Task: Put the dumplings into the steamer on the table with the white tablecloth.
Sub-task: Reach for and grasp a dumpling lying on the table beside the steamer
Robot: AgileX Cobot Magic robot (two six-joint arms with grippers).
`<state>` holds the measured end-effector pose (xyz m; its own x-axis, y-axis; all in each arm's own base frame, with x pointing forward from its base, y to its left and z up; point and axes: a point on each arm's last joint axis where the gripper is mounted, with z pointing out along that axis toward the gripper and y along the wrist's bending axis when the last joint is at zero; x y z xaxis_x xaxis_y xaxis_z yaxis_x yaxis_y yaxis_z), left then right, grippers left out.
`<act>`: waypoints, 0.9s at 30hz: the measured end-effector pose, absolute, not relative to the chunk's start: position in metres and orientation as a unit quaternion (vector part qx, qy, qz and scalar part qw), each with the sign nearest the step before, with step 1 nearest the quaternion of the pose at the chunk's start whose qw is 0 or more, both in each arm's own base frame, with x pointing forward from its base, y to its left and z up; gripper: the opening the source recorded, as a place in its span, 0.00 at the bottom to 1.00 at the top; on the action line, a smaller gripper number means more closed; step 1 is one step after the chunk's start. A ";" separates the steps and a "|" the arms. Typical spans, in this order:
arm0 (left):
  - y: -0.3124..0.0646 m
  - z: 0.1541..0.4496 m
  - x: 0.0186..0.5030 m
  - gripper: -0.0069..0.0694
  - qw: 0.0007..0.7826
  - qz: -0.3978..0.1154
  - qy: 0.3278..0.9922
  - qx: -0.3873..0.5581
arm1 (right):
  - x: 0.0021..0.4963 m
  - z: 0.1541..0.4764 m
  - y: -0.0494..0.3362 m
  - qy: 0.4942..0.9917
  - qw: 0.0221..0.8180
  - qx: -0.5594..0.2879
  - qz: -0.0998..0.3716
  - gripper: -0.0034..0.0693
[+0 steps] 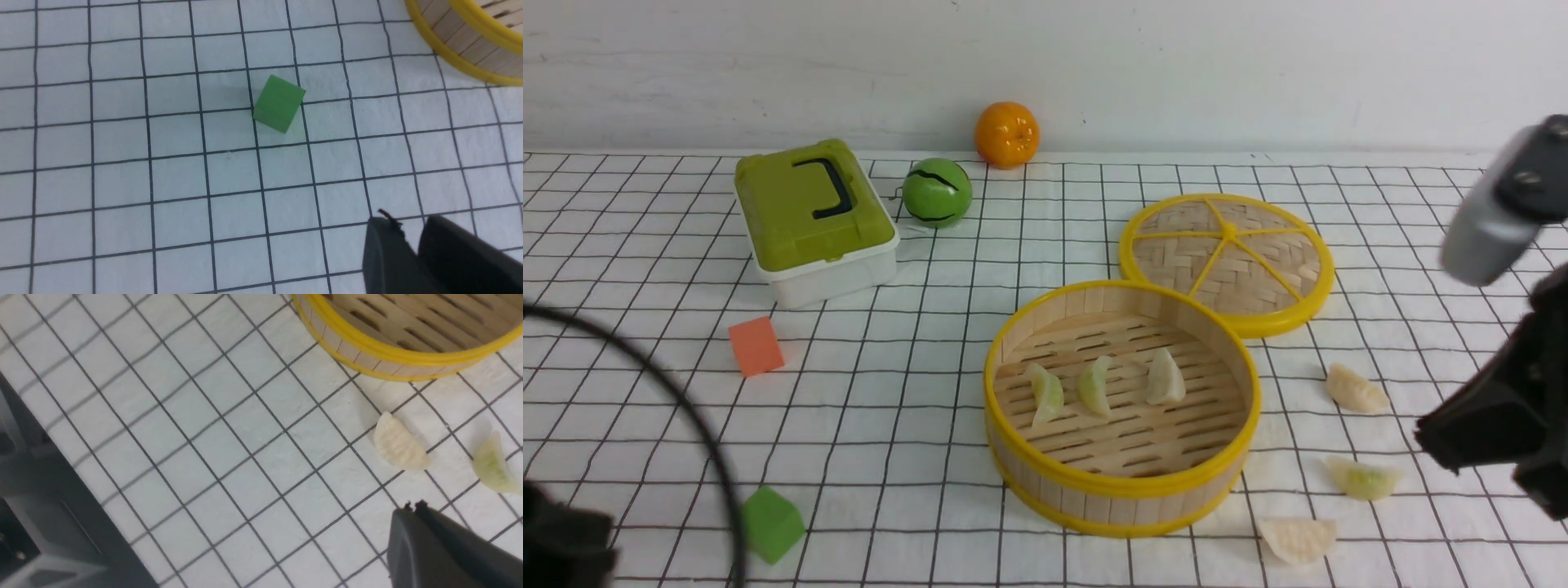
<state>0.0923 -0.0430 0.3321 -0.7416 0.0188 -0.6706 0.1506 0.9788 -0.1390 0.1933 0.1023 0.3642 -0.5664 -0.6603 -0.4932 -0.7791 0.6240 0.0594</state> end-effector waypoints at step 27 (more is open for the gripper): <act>-0.057 0.312 0.091 0.07 0.330 -0.124 0.928 0.118 | 0.303 0.183 0.154 0.773 0.002 -0.634 0.026 0.73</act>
<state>0.0906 -0.0569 0.3121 -0.7547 0.1366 -0.6417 0.3008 0.9413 -0.1534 0.3027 0.1540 0.1830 -0.1960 -0.9799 -0.0363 -0.9802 0.1947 0.0371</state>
